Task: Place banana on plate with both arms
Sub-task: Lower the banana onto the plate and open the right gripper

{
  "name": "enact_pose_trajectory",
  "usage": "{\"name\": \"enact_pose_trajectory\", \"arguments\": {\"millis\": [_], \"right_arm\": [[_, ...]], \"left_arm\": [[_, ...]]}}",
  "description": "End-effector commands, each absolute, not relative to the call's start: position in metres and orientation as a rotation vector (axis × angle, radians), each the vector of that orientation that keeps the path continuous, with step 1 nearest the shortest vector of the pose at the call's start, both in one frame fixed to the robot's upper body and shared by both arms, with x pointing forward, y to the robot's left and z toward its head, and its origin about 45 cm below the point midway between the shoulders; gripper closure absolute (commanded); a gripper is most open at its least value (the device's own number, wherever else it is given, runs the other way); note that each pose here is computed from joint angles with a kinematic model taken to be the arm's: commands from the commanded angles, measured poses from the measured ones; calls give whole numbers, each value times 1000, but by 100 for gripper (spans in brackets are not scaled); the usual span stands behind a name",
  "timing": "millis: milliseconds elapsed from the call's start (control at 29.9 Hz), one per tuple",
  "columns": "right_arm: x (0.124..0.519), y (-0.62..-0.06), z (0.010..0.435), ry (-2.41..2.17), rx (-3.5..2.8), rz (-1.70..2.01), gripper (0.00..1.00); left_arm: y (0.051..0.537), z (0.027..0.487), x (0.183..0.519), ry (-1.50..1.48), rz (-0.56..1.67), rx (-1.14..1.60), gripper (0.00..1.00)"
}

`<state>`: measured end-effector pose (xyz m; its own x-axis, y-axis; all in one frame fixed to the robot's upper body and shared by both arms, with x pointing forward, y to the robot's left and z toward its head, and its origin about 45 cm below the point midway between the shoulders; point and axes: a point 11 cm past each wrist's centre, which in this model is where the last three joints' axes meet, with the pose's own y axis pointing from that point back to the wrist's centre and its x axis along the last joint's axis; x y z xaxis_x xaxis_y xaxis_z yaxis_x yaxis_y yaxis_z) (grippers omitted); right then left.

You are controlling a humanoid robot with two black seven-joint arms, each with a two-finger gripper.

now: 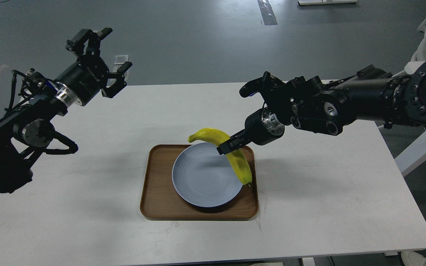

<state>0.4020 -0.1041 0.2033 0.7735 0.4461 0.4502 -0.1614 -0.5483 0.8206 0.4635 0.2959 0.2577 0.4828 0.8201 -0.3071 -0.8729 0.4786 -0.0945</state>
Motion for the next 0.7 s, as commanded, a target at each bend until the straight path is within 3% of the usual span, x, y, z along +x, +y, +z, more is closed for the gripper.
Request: {"name": "enact_pose_trajectory", "arguments": {"millis": [0,167,435,669], "right_arm": [[406,-106,199,171,2022,776,89],[411,-118,190,142,2001,757,86],[409,-121,181,92,2044,699,71],[410,-118,182,48,2084,664,67]], "left_arm": [[297,259,463,230,1046,-252,2],[299,260,463,225,1047,-257,2],[304,261,463,219,1054,-251,2],[306,262,463,216,1058,-249,2]]}}
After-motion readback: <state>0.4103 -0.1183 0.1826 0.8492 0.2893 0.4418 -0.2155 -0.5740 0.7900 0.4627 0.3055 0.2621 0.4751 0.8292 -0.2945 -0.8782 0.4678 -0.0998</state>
